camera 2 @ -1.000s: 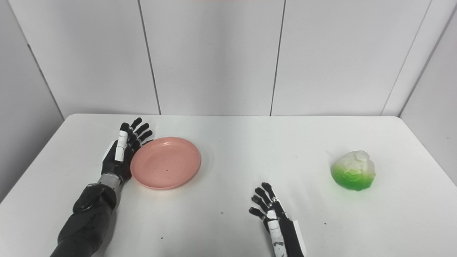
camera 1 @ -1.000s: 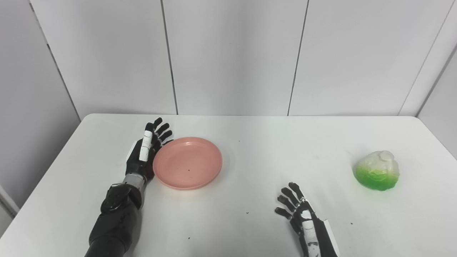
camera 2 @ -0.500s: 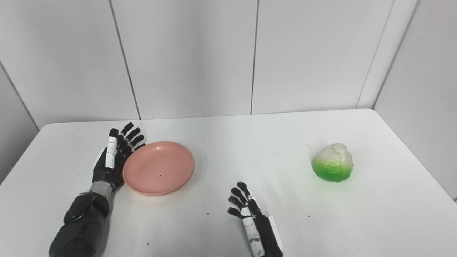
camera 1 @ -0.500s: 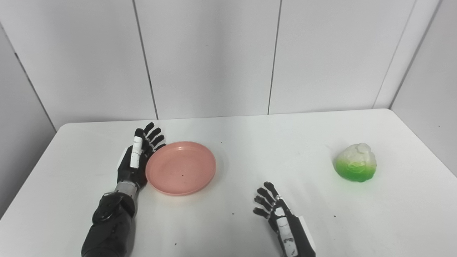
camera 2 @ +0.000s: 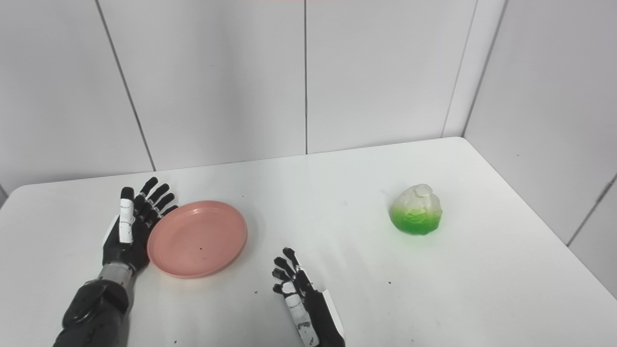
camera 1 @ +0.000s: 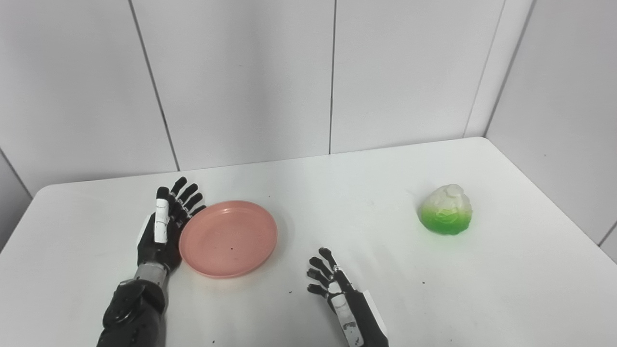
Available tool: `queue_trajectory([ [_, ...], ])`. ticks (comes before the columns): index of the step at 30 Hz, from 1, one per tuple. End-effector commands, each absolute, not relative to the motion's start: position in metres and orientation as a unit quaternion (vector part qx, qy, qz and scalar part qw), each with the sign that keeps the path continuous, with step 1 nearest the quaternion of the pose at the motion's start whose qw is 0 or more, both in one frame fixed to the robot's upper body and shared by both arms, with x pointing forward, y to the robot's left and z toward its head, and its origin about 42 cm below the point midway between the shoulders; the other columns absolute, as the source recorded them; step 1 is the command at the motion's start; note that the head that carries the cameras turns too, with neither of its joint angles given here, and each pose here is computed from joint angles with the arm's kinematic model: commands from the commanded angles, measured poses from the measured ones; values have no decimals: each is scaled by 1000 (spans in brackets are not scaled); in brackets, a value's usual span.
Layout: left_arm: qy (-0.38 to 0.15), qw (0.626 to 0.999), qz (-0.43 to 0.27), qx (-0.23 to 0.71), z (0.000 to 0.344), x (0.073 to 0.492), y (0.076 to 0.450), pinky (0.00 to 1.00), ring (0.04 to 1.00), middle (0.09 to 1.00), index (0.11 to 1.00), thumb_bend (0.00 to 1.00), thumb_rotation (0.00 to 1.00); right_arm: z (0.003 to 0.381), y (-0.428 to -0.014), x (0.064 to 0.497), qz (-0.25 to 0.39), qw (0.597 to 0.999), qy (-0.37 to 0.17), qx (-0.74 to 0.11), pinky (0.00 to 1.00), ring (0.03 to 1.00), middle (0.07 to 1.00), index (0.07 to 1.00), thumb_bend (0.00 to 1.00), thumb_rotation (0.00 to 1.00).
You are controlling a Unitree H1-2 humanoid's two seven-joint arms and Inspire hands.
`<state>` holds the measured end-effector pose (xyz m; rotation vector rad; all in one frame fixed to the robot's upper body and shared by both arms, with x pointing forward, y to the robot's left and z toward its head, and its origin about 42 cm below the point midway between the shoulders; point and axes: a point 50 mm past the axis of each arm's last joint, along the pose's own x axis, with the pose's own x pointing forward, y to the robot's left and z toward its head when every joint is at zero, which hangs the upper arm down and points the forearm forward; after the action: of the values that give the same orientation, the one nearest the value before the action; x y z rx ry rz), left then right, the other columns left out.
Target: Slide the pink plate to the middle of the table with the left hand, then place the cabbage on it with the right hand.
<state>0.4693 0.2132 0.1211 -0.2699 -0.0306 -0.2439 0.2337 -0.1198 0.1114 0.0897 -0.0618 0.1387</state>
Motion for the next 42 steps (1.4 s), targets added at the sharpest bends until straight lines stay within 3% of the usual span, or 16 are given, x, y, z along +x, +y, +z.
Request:
queue_trajectory([
  [1,-31,982,-130,-130,137,474,199,823,893,911,904,998,892,90,-109,210,61,996,36,60,832,874,908,960,784,1000],
  [15,-40,987,-114,-105,141,463,159,894,910,929,916,951,921,89,-101,212,62,996,32,56,822,873,907,963,778,1000],
  [26,-34,988,-110,-104,138,464,158,886,907,927,914,957,919,89,-100,213,52,998,23,42,828,890,951,967,732,1000],
  [34,-30,988,-106,-104,133,467,163,862,900,919,914,970,915,102,-110,214,-12,998,-68,14,830,912,985,997,705,998],
  [36,-30,988,-106,-104,132,468,164,871,905,923,913,968,913,112,-116,216,-22,995,-93,4,876,936,997,1000,731,1000],
  [42,-30,988,-107,-105,131,473,164,870,903,922,914,975,909,145,-140,224,-14,985,-163,-45,891,940,975,1000,776,1000],
])
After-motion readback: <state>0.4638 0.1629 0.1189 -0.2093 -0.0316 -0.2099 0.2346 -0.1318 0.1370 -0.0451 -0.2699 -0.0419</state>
